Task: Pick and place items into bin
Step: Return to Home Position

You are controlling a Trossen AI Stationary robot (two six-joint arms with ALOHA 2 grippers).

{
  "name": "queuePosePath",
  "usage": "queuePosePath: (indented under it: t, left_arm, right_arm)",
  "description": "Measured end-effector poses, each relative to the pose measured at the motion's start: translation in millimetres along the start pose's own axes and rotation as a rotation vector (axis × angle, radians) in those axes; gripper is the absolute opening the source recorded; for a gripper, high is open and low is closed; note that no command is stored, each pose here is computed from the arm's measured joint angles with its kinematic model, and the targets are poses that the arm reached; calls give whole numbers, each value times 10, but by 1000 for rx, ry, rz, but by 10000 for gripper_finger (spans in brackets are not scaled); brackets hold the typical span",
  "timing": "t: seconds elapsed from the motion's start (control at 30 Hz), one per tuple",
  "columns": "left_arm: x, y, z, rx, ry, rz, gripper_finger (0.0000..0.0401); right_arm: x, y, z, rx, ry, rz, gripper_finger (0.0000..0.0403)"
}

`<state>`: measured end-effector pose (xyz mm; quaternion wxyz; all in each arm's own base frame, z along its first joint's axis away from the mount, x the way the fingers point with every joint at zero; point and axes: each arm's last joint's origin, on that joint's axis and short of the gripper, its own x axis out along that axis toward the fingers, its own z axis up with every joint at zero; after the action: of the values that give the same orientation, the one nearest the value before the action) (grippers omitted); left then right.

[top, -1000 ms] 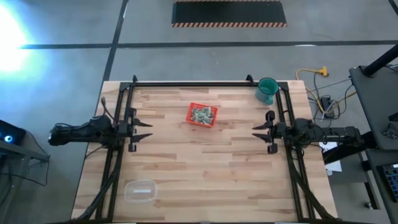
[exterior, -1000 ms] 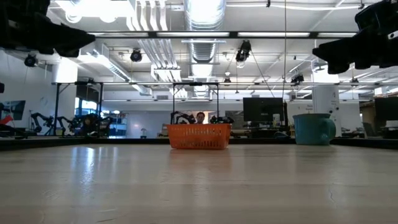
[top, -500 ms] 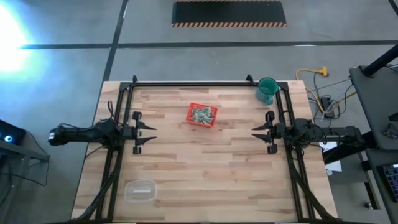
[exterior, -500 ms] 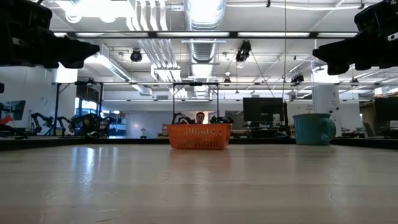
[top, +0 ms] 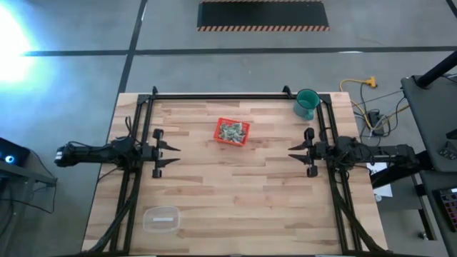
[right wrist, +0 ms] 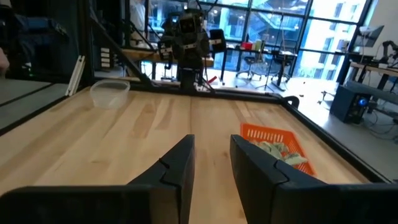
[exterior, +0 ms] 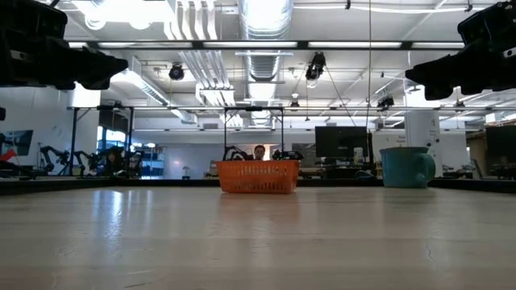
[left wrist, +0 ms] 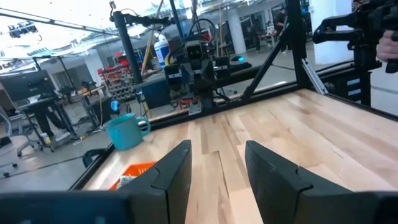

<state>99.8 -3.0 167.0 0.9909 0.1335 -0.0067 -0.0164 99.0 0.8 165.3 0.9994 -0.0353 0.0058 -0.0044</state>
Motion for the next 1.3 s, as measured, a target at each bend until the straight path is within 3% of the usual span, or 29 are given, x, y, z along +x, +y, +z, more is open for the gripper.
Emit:
queuePosePath:
  t: [0.4, 0.53, 0.63, 1.0, 1.3]
  left_arm:
    - [14, -5, -21, 0, 23, -2, 135]
    - [10, -1, -9, 0, 16, 0, 135]
    - [7, 2, 1, -1, 10, 2, 135]
    - [7, 3, 2, -1, 10, 7, 135]
    - [9, 3, 0, -1, 12, 8, 135]
  right_arm:
    - [60, 6, -81, 16, 100, 5, 82]
    - [67, 2, 53, -11, -39, 9, 87]
    - [53, 20, 155, -70, -146, 83, 91]
    - [-39, 25, 212, -98, -235, 113, 78]
    - [-37, 6, 167, -30, -154, 48, 83]
